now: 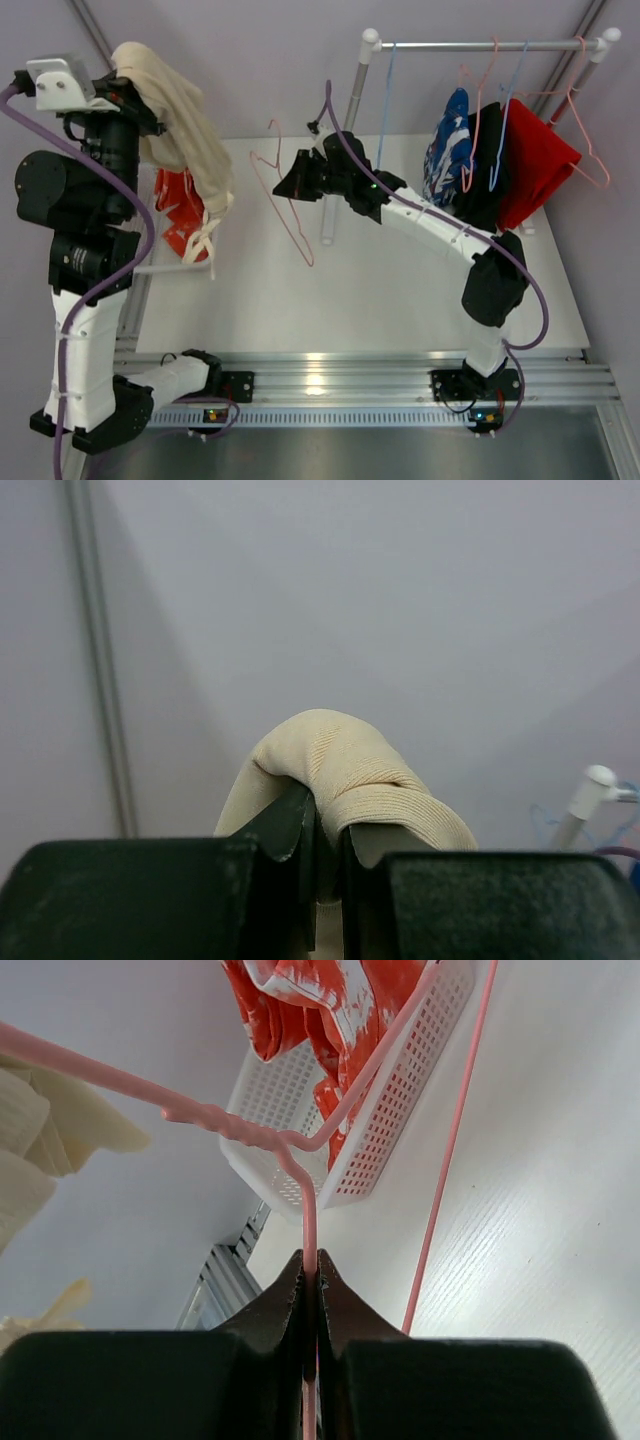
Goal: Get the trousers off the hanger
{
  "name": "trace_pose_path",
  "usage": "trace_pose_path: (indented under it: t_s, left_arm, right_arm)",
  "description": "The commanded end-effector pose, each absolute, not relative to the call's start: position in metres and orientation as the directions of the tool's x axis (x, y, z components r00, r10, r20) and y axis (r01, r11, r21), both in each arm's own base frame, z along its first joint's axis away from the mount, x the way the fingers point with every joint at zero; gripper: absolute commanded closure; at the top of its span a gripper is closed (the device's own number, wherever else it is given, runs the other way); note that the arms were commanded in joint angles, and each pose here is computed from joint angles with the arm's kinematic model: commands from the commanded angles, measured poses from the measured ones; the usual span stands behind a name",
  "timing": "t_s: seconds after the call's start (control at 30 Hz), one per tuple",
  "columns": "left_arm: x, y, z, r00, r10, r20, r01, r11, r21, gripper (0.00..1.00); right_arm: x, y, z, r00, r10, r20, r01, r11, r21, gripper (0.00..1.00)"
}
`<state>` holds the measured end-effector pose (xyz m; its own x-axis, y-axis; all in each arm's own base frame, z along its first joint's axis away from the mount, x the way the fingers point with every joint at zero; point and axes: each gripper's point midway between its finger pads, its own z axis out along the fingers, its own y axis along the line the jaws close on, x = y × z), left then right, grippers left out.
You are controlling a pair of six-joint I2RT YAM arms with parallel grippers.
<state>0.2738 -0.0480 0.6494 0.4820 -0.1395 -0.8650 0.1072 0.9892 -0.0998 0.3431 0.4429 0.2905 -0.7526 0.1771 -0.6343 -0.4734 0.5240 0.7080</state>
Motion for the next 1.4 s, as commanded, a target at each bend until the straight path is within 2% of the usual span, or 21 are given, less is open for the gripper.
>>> trace_pose_path:
  t_s: [0.0, 0.07, 0.1, 0.23, 0.37, 0.53, 0.73, 0.9, 1.0, 1.13, 1.3, 1.37]
  left_arm:
    - [0.233, 0.014, 0.676, 0.606, 0.009, -0.796, -0.167, 0.979, -0.116, 1.00]
    - [0.237, 0.030, 0.652, 0.549, 0.123, -0.827, -0.284, 0.958, -0.046, 1.00]
    - [0.220, 0.045, 0.651, 0.554, 0.162, -0.817, -0.342, 0.938, -0.046, 1.00]
    - [0.204, 0.084, 0.618, 0.451, 0.326, -0.831, -0.560, 0.828, 0.021, 1.00]
    - [0.194, 0.105, 0.581, 0.351, 0.371, -0.860, -0.656, 0.752, 0.057, 1.00]
    - [0.215, 0.116, 0.539, 0.206, 0.419, -0.884, -0.714, 0.682, 0.156, 1.00]
    - [0.251, 0.124, 0.512, 0.149, 0.415, -0.898, -0.718, 0.669, 0.191, 1.00]
    - [0.279, 0.168, 0.496, 0.113, 0.384, -0.917, -0.748, 0.640, 0.176, 1.00]
    - [0.299, 0.191, 0.480, 0.124, 0.338, -0.933, -0.725, 0.673, 0.147, 1.00]
    - [0.331, 0.190, 0.437, 0.114, 0.275, -0.955, -0.618, 0.772, 0.148, 1.00]
    - [0.361, 0.174, 0.367, -0.010, 0.219, -0.976, -0.467, 0.862, 0.198, 1.00]
    - [0.369, 0.153, 0.338, -0.046, 0.190, -0.981, -0.339, 0.920, 0.194, 1.00]
  right_arm:
    - [0.329, 0.445, 0.332, -0.694, 0.189, -0.695, -0.558, 0.468, 0.685, 1.00]
    - [0.324, 0.444, 0.342, -0.685, 0.185, -0.704, -0.577, 0.452, 0.680, 1.00]
    - [0.321, 0.445, 0.344, -0.684, 0.178, -0.708, -0.587, 0.442, 0.678, 1.00]
    - [0.313, 0.441, 0.358, -0.671, 0.165, -0.723, -0.615, 0.419, 0.667, 1.00]
    - [0.304, 0.438, 0.364, -0.674, 0.144, -0.724, -0.630, 0.399, 0.666, 1.00]
    - [0.297, 0.437, 0.371, -0.691, 0.141, -0.709, -0.625, 0.376, 0.684, 1.00]
    - [0.290, 0.437, 0.379, -0.716, 0.145, -0.683, -0.611, 0.345, 0.713, 1.00]
    - [0.286, 0.435, 0.381, -0.714, 0.135, -0.686, -0.617, 0.341, 0.709, 1.00]
    - [0.283, 0.433, 0.384, -0.709, 0.133, -0.693, -0.626, 0.335, 0.704, 1.00]
    - [0.282, 0.428, 0.389, -0.701, 0.141, -0.699, -0.631, 0.333, 0.700, 1.00]
    - [0.277, 0.415, 0.409, -0.664, 0.161, -0.730, -0.664, 0.322, 0.675, 1.00]
    - [0.273, 0.410, 0.415, -0.647, 0.160, -0.746, -0.683, 0.315, 0.659, 1.00]
